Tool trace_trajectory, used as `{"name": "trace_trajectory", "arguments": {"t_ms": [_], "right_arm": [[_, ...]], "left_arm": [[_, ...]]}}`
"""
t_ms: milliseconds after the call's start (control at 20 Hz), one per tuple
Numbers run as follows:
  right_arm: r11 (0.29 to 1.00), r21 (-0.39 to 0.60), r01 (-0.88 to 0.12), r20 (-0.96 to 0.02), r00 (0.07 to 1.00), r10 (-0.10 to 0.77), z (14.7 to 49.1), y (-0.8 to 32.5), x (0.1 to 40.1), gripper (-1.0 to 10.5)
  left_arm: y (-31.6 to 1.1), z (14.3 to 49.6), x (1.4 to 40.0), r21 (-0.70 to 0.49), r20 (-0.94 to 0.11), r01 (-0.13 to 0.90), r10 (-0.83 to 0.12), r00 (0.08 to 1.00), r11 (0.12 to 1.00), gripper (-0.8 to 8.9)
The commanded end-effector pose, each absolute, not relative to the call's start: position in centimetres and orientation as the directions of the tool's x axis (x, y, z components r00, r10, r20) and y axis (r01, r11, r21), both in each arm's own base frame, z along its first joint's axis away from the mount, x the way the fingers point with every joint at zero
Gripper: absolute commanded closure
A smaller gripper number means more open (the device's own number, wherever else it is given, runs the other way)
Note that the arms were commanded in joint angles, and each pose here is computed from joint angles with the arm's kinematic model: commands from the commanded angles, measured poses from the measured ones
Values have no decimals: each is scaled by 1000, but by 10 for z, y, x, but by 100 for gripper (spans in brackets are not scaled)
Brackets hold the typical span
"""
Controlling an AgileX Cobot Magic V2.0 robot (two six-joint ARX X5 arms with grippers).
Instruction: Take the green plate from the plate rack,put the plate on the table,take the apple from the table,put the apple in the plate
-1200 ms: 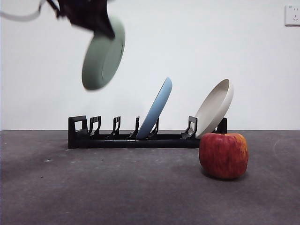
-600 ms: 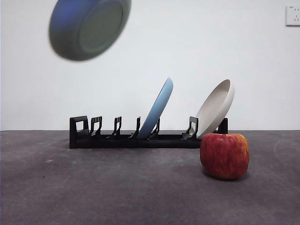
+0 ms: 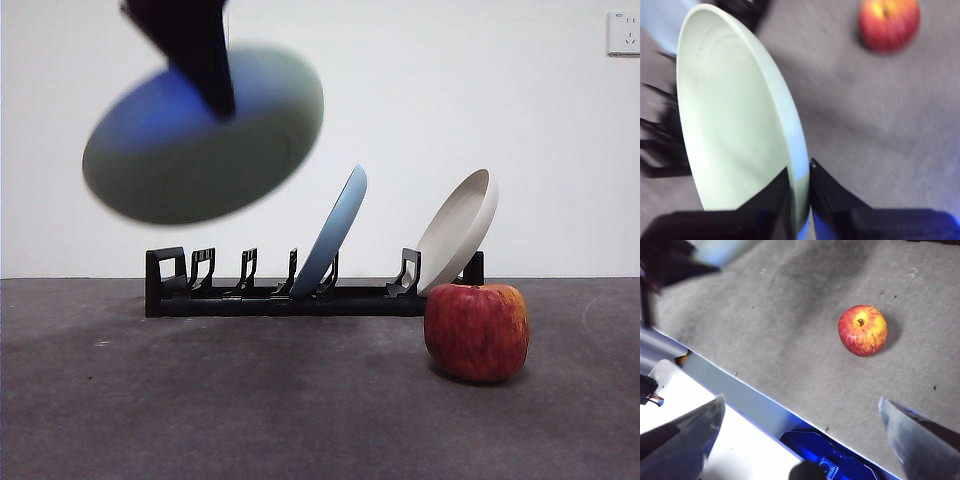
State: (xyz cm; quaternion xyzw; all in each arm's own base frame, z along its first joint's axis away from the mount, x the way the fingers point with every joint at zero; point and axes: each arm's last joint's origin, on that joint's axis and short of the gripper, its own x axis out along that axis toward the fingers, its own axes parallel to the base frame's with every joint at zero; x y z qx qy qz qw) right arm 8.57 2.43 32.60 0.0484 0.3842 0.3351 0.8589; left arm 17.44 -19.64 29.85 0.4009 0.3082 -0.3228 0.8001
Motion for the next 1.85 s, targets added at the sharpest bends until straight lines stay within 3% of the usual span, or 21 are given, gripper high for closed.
{"name": "trace_trajectory", "arguments": {"t_ms": [50,450,600,900,1150,1350,1500,1750,1850], "right_arm": [[769,342,-539,-622,483,616,327,25,86,231],[769,343,-540,-622,483,616,327,25,86,231],[769,343,-539,-623,483,616,327,25,86,231],[769,343,-539,-622,483,616,327,25,86,231],[769,343,-539,-622,483,616,327,25,86,231],[769,343,-539,-623,483,616,327,25,86,230],[770,348,-535,-629,475,615,326,25,89,230],[770,350,-533,-631,473,614,324,27,107,230],[769,351,-534,-631,472,615,323,28,120,230]], "left_arm": [[-204,261,167,488,-748,762,-247,616,425,819],[-236,166,144,622,-744,758,-155,650,198,819],[-250,150,140,644,-731,746,-154,665,169,819],[-255,129,135,594,-783,795,-138,606,121,812],[-256,129,134,578,-791,805,-148,594,136,552],[-258,139,137,635,-747,756,-125,653,159,552],[-260,169,139,651,-716,726,-139,684,223,552],[-251,255,132,565,-665,706,-271,696,428,553],[-245,286,126,465,-671,772,-398,626,433,553]]}}
